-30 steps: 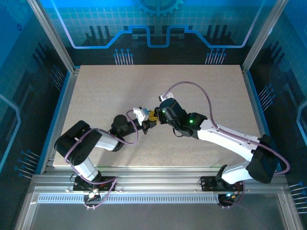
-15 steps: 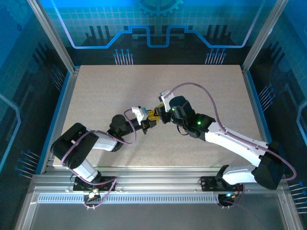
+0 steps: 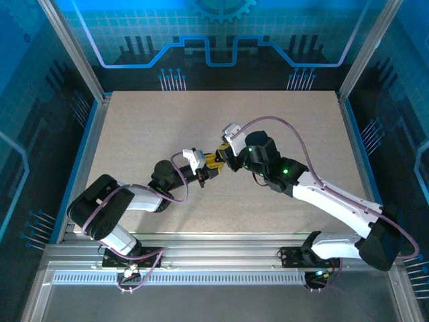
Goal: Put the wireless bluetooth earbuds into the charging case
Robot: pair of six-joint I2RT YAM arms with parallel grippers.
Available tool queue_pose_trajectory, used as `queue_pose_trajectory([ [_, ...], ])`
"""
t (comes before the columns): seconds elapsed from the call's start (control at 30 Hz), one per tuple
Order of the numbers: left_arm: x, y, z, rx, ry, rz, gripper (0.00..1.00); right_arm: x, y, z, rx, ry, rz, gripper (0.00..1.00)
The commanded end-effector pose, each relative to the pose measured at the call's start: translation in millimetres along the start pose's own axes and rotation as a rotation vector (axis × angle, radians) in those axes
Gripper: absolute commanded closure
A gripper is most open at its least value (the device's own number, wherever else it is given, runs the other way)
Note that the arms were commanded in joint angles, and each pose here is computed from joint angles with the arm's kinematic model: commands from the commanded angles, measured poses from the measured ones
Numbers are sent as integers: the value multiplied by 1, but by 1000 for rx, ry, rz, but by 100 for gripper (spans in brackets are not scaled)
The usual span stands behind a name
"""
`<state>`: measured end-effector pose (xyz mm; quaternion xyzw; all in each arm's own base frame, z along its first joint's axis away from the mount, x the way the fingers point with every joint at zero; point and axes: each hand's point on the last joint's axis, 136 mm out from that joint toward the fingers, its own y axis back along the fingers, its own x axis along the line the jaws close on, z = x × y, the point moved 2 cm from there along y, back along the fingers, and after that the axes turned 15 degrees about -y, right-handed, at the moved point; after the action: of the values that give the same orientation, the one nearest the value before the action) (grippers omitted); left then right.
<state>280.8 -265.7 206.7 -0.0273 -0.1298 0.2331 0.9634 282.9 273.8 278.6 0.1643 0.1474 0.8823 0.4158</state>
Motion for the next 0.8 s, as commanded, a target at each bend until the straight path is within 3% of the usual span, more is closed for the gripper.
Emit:
queue_pose_trajectory([
  [0.0, -3, -3, 25, -78, -42, -30, 84, 3, 8, 6, -20, 62, 52, 83],
  [0.33, -3, -1, 25, -77, -42, -22, 84, 2, 14, -8, 56, 172, 53, 84],
  [0.77, -2, -3, 27, -83, -43, -25, 84, 1, 11, -8, 56, 221, 46, 85],
])
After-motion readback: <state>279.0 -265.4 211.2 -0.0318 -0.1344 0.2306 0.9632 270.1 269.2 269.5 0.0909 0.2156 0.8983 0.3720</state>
